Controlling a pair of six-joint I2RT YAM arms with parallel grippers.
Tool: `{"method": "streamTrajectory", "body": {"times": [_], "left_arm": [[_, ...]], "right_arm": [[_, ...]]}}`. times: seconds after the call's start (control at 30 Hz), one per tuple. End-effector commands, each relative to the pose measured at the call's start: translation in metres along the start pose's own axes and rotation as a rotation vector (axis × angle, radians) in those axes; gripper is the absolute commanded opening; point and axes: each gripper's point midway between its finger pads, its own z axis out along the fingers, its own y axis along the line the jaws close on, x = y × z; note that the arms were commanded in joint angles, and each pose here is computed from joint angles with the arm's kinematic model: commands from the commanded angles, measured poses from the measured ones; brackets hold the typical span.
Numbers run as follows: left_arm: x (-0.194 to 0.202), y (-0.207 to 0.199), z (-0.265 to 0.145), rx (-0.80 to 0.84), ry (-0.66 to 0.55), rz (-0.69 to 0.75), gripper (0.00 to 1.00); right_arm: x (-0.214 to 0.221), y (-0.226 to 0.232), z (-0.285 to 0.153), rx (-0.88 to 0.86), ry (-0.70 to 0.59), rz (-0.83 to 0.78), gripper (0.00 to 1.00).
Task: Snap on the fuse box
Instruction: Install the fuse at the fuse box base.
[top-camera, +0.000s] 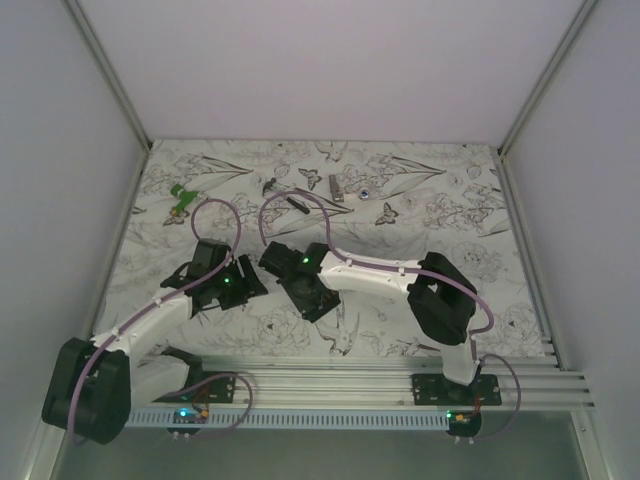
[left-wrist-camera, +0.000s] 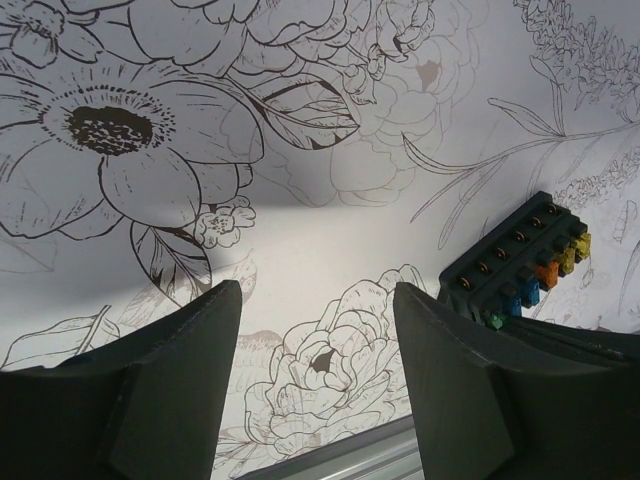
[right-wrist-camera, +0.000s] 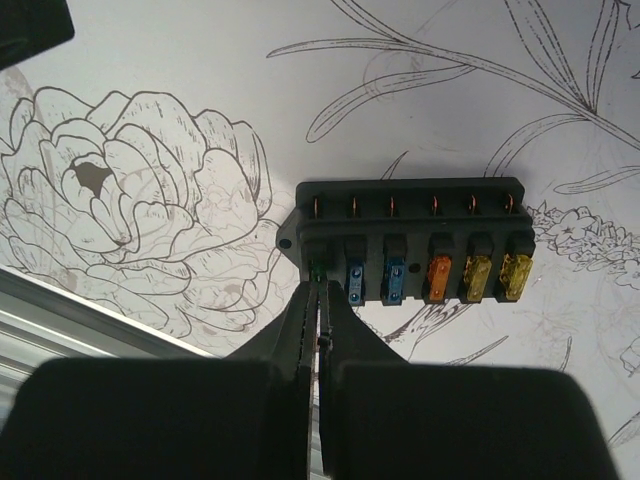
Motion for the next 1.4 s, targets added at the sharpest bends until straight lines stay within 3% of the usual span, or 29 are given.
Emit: {"method": "streamTrajectory", "body": {"times": [0.0, 1.07, 1.37], "left_arm": [[0.008, 0.006, 0.000, -0.014, 0.032, -0.006, 0.65], [0.007, 0.008, 0.000, -0.022, 0.026, -0.004, 0.66], [0.008, 0.008, 0.000, -0.025, 0.025, -0.004, 0.66]], "right_arm": [[0.027, -0.021, 0.017, 0.081, 0.127, -0.054, 0.00], [0.106, -0.028, 0.089, 0.098, 0.385, -0.101, 0.00], [0.150, -0.041, 0.108, 0.150, 0.536, -0.099, 0.00]]}}
